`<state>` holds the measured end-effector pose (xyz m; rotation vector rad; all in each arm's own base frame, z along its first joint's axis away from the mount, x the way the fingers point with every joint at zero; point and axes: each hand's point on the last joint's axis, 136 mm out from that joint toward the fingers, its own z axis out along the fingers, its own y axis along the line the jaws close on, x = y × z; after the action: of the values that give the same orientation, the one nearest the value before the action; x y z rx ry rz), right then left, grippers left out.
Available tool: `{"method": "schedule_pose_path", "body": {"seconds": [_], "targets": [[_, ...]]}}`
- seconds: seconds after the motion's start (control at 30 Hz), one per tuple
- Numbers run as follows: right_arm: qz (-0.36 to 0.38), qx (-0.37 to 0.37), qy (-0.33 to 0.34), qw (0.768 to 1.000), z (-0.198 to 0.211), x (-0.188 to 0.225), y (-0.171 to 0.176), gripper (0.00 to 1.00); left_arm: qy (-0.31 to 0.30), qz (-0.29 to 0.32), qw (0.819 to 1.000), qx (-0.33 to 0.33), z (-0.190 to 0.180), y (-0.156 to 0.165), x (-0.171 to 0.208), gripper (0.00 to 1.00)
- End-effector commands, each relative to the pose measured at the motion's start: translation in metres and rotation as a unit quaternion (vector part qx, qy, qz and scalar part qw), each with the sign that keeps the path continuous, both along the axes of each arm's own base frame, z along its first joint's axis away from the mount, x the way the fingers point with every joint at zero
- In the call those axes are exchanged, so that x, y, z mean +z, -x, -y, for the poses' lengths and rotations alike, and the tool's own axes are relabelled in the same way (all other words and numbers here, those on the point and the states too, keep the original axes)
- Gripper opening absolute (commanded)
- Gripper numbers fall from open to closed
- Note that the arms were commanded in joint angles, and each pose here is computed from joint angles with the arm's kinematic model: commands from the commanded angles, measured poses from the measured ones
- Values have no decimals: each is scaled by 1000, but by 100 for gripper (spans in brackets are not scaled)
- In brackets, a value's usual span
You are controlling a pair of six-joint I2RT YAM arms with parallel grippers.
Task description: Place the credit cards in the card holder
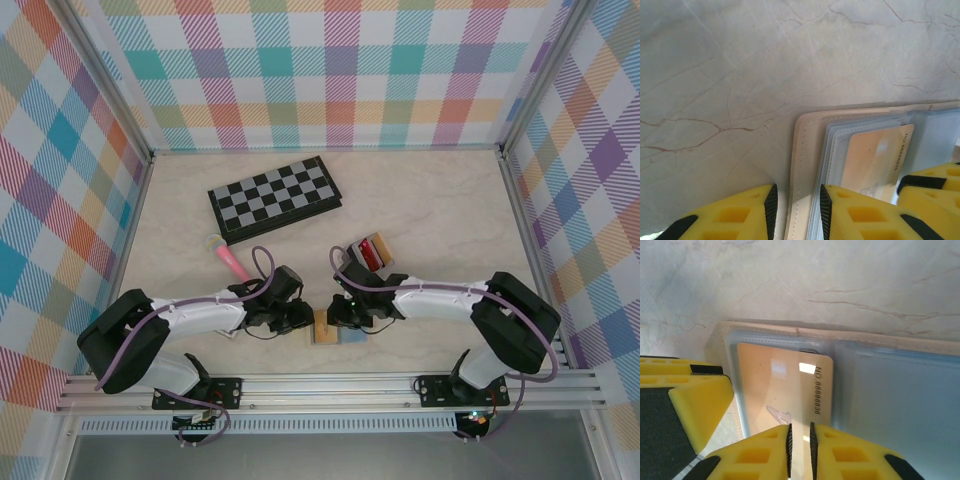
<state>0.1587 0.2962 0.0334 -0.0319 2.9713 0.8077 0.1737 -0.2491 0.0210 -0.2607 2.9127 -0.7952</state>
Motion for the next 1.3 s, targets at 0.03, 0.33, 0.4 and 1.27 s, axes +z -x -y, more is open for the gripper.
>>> {"method": "schedule_pose_path", "body": {"seconds": [0.03, 0.33, 0.4, 1.27], "targets": [[2, 3, 39, 999, 14, -2, 4, 22, -5, -5, 1000, -21, 4, 8, -5, 30], [-16, 27, -3, 999, -16, -8, 6, 14, 0, -4, 1000, -22, 6, 7, -3, 30], [-13, 33, -10, 999, -22, -6, 5, 11, 2, -4, 1000, -22, 6, 6, -2, 30], [179, -12, 160, 971, 127, 117, -110, 49, -12, 72, 997, 7, 29, -63, 62, 48]]}}
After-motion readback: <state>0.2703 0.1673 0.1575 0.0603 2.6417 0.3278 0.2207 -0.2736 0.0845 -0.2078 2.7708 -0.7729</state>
